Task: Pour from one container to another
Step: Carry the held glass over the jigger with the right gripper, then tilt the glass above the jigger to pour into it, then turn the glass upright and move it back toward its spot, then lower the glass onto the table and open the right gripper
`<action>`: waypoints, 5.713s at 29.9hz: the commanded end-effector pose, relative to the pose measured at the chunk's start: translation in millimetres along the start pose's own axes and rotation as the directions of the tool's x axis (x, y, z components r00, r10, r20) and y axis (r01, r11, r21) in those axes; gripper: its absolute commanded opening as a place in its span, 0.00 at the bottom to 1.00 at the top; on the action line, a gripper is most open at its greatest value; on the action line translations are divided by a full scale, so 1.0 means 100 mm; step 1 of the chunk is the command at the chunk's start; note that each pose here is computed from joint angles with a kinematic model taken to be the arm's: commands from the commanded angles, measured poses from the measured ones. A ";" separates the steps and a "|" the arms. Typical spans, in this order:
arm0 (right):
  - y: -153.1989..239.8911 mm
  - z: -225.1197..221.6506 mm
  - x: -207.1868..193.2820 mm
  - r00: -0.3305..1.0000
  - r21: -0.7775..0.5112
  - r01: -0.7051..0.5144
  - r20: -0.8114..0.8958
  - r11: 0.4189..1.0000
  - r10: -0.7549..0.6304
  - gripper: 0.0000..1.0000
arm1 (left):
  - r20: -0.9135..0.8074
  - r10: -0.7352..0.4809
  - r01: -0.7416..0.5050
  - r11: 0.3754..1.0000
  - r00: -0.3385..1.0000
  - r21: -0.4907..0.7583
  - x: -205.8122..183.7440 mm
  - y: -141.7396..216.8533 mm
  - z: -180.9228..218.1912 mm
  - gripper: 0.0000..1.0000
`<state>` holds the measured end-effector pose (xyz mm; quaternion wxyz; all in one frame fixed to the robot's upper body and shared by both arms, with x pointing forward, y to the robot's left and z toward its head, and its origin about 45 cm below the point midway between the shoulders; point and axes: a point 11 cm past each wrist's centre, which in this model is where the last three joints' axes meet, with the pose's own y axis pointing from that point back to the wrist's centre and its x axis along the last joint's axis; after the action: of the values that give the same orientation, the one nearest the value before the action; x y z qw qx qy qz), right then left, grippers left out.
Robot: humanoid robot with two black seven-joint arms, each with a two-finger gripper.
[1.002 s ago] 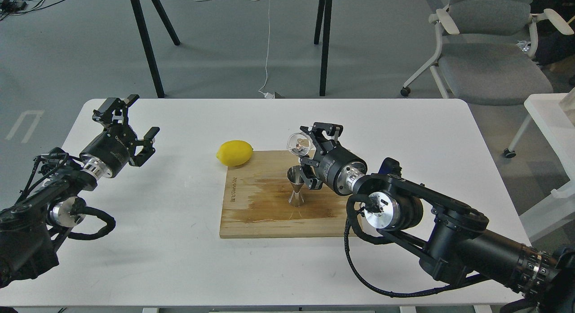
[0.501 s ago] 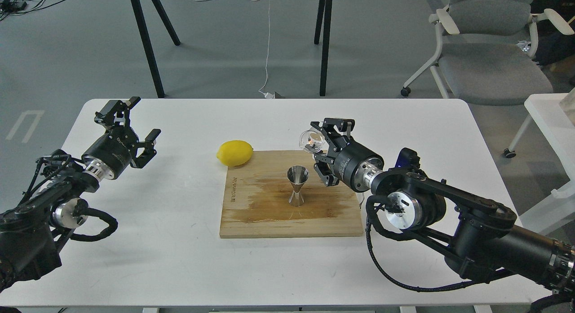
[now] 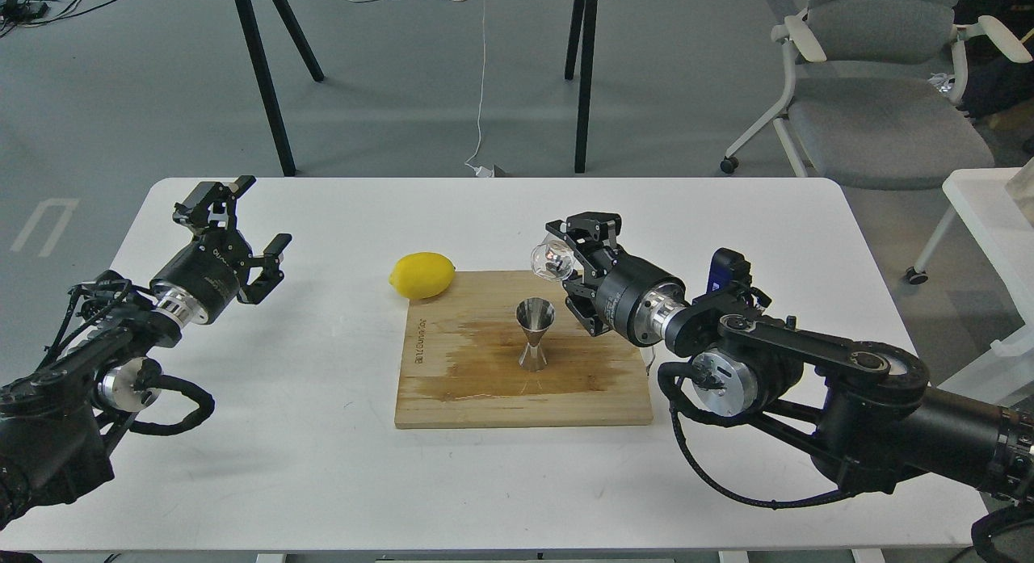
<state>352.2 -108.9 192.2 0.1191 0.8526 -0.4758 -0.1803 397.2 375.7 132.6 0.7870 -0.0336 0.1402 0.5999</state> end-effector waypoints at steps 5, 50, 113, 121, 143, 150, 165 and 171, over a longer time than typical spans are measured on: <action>-0.05 -0.04 -0.02 0.996 -0.007 0.005 -0.086 1.000 -0.006 0.44 | -0.004 -0.002 0.002 1.000 1.000 0.001 -0.02 -0.01 -0.02 0.99; -0.26 0.15 -0.23 0.869 -0.076 0.065 -0.485 0.995 -0.094 0.45 | -0.007 0.000 0.000 1.000 1.000 0.001 -0.02 -0.01 -0.03 0.99; -0.14 0.13 -0.09 0.730 -0.091 0.095 -0.670 0.991 -0.132 0.48 | -0.006 0.006 -0.005 1.000 1.000 0.004 -0.01 0.00 -0.04 0.99; -0.13 0.13 -0.08 0.702 -0.097 0.100 -0.699 0.990 -0.139 0.48 | -0.005 0.006 -0.006 1.000 1.000 0.004 0.00 0.00 -0.04 0.99; 0.02 -0.32 0.47 0.927 0.133 -0.173 0.357 0.976 0.116 0.47 | -0.006 0.006 -0.005 1.000 1.000 0.004 -0.01 0.00 -0.04 0.99; 0.38 0.06 1.04 0.589 0.110 -0.342 0.799 0.933 0.122 0.47 | -0.007 0.005 -0.005 1.000 1.000 0.004 -0.01 -0.01 -0.04 0.99; 0.98 1.09 1.79 0.037 -0.047 -0.508 0.996 0.860 0.076 0.47 | -0.011 0.016 -0.016 1.000 1.000 0.021 0.02 0.06 -0.12 0.99; 1.00 1.36 1.92 -0.022 -0.112 -0.528 0.993 0.842 0.118 0.47 | -0.012 0.015 -0.015 1.000 1.000 0.021 0.02 0.06 -0.12 0.99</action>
<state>312.4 -325.1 78.6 -0.3302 0.3766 -0.6299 -0.5936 389.6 376.9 121.2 0.7818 -0.0276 0.1510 0.6044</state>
